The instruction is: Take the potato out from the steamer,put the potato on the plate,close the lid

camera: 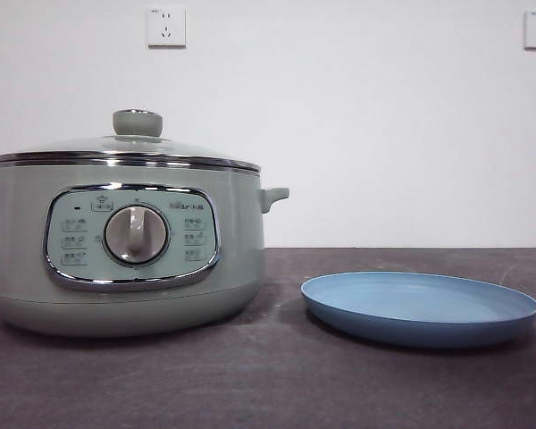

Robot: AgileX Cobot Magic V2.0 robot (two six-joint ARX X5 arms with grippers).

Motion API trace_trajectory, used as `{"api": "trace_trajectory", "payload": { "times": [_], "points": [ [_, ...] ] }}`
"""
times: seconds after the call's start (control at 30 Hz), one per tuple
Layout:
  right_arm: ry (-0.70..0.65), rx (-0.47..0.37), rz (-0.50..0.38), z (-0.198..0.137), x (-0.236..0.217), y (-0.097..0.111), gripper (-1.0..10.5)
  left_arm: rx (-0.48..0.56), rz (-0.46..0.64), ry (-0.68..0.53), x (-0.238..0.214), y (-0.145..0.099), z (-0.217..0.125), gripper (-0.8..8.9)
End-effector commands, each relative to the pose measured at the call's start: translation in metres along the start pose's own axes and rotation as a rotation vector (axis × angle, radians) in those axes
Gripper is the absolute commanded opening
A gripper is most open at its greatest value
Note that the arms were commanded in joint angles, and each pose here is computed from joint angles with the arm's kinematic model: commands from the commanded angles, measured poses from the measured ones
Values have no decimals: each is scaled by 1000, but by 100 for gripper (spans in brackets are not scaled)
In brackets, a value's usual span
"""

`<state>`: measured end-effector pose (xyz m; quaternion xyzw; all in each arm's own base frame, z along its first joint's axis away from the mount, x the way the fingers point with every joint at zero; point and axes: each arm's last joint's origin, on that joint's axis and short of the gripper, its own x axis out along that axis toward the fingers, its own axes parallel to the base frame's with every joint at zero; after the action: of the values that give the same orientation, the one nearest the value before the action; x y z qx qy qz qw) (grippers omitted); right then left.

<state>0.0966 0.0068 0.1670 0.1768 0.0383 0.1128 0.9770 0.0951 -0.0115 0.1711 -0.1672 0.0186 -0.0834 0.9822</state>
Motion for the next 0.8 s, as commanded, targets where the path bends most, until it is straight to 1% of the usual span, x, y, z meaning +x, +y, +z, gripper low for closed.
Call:
{"api": "trace_trajectory", "payload": {
  "times": [0.03,0.1,0.23,0.33,0.4,0.5,0.57,0.67,0.73,0.8],
  "points": [
    [-64,146,44,21,-5,10,-11,-63,-102,-43,-6,-11,23,-6],
    [-101,131,82,42,-10,19,-12,-63,-152,-56,-13,-19,42,-6],
    [-154,77,129,88,-21,39,-11,-53,-182,-71,-26,-35,81,-6],
    [-179,1,132,127,-28,56,-11,3,-201,-91,-32,-46,111,-6],
    [-190,-68,141,156,-31,68,-11,50,-214,-96,-34,-54,131,-6],
    [-168,-158,198,195,-32,84,-11,128,-201,-81,-34,-63,158,-6],
    [-149,-205,209,221,-29,94,-11,168,-189,-51,-30,-68,174,-6],
    [-124,-233,207,254,-20,105,-11,207,-171,18,-22,-75,194,-6],
    [-96,-257,207,271,-12,110,-11,233,-160,72,-15,-78,205,-6],
    [-39,-283,208,285,0,114,-11,273,-147,144,-6,-81,216,-6]
  ]
}}
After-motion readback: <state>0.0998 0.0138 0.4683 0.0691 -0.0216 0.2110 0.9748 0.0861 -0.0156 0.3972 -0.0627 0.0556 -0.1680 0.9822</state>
